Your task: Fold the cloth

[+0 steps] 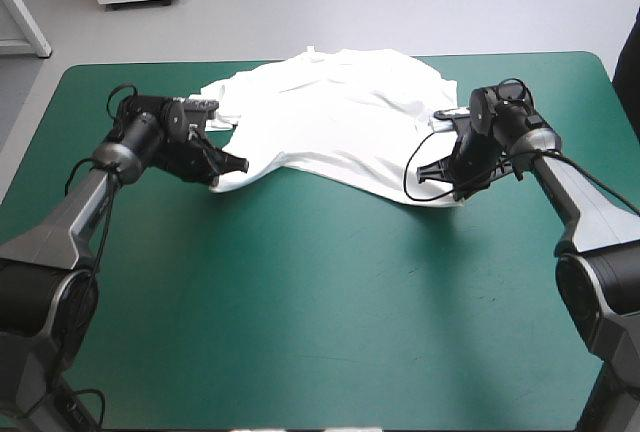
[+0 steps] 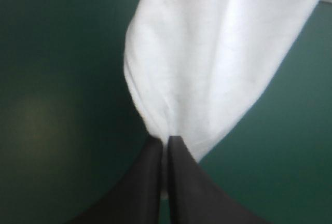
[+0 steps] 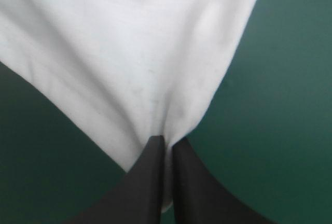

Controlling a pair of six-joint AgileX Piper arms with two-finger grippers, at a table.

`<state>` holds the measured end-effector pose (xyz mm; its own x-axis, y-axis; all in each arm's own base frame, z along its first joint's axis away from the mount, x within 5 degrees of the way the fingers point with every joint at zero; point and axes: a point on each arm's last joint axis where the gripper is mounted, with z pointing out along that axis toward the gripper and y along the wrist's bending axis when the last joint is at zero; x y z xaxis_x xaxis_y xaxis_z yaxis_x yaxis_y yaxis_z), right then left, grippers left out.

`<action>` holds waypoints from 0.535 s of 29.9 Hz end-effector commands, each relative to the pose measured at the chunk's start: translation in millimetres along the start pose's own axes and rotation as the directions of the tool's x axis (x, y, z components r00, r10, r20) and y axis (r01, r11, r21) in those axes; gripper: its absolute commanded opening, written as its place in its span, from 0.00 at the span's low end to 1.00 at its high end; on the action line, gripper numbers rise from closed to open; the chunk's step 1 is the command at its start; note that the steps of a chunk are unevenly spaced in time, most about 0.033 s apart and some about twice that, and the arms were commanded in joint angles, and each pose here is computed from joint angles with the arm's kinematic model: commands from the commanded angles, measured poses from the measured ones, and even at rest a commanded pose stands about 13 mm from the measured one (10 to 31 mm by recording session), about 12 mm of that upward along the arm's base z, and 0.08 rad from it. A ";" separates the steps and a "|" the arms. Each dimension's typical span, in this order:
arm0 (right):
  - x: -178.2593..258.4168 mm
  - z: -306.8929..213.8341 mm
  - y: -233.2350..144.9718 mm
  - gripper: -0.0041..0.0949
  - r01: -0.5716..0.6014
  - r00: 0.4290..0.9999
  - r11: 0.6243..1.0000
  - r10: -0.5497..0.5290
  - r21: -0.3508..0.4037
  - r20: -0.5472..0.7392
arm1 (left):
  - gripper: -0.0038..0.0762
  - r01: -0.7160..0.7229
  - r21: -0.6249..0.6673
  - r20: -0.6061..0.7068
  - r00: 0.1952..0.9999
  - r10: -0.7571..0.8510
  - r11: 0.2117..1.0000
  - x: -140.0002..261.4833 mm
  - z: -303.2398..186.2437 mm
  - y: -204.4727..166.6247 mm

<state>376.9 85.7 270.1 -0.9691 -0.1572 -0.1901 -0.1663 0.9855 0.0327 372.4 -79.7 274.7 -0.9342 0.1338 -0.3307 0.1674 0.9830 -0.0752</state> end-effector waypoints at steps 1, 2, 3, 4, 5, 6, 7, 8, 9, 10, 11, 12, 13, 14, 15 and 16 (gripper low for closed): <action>24.8 -24.9 -0.2 0.04 0.001 0.998 1.000 0.000 -0.012 0.060 | 0.02 0.029 0.032 0.042 0.999 -0.030 0.999 38.1 -15.7 -2.5; 34.6 -23.3 -0.8 0.04 0.000 0.999 1.000 0.000 -0.011 0.048 | 0.02 0.034 0.034 0.026 0.999 -0.035 0.999 50.8 -13.8 -2.0; 45.2 -21.9 -1.4 0.04 0.000 0.999 1.000 0.001 -0.010 0.033 | 0.02 0.037 0.035 0.025 0.999 -0.038 0.999 60.9 -15.7 -1.7; 56.2 -20.7 -2.1 0.04 -0.001 1.000 1.000 0.001 -0.010 0.020 | 0.02 0.037 0.033 0.012 0.999 -0.037 0.999 73.2 -15.6 -1.0; 67.4 -19.8 -2.7 0.04 -0.001 1.000 1.000 0.002 -0.009 0.005 | 0.02 0.037 0.030 -0.001 0.999 -0.037 0.999 85.0 -16.4 -0.2; 76.4 -19.0 -3.2 0.04 -0.002 1.000 1.000 0.002 -0.008 -0.007 | 0.02 0.034 0.028 -0.009 0.999 -0.034 0.999 94.2 -17.7 0.4; 89.5 -18.7 -3.5 0.04 -0.003 1.000 1.000 0.003 -0.012 -0.023 | 0.02 0.035 0.027 -0.019 0.999 -0.034 0.999 105.4 -19.6 0.8; 98.0 -18.6 -3.2 0.04 -0.002 0.999 1.000 0.001 -0.020 -0.035 | 0.02 0.035 0.027 -0.029 0.999 -0.034 0.999 116.6 -22.3 1.2; 106.5 -18.7 -2.8 0.04 0.002 0.999 1.000 -0.004 -0.030 -0.049 | 0.02 0.035 0.027 -0.038 0.999 -0.034 0.999 125.5 -24.4 1.5; 118.1 -19.5 -2.3 0.04 0.013 0.998 0.999 -0.015 -0.041 -0.067 | 0.02 0.035 0.027 -0.048 0.998 -0.033 0.999 136.3 -27.7 1.8; 125.6 -20.3 -1.7 0.04 0.007 0.996 0.999 -0.011 -0.051 -0.083 | 0.02 0.034 0.027 -0.057 0.998 -0.033 0.999 147.0 -30.9 2.1; 133.9 -21.5 -1.3 0.04 0.004 0.995 0.998 -0.010 -0.060 -0.097 | 0.02 0.035 0.029 -0.065 0.997 -0.033 0.999 157.2 -34.4 2.2; 142.0 -22.8 -0.9 0.04 0.000 0.993 0.998 -0.008 -0.067 -0.117 | 0.02 0.038 0.033 -0.072 0.997 -0.035 0.999 167.3 -37.9 2.0; 149.0 -24.2 -0.9 0.04 0.006 0.991 0.997 -0.015 -0.072 -0.131 | 0.02 0.038 0.036 -0.081 0.996 -0.035 0.999 177.4 -41.5 2.1; 155.8 -26.0 -0.8 0.04 0.004 0.988 0.997 -0.016 -0.076 -0.151 | 0.02 0.042 0.044 -0.091 0.995 -0.038 0.998 187.0 -45.1 1.5; 162.0 -27.6 -1.0 0.04 0.005 0.986 0.997 -0.017 -0.076 -0.164 | 0.02 0.046 0.051 -0.104 0.994 -0.041 0.998 194.8 -47.8 1.0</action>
<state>233.4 60.2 252.3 -0.9859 -0.1645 -0.0297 -0.1665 0.9818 0.0918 198.6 -47.7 243.7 -0.9711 0.1200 -0.2063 0.1432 0.9845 -0.1016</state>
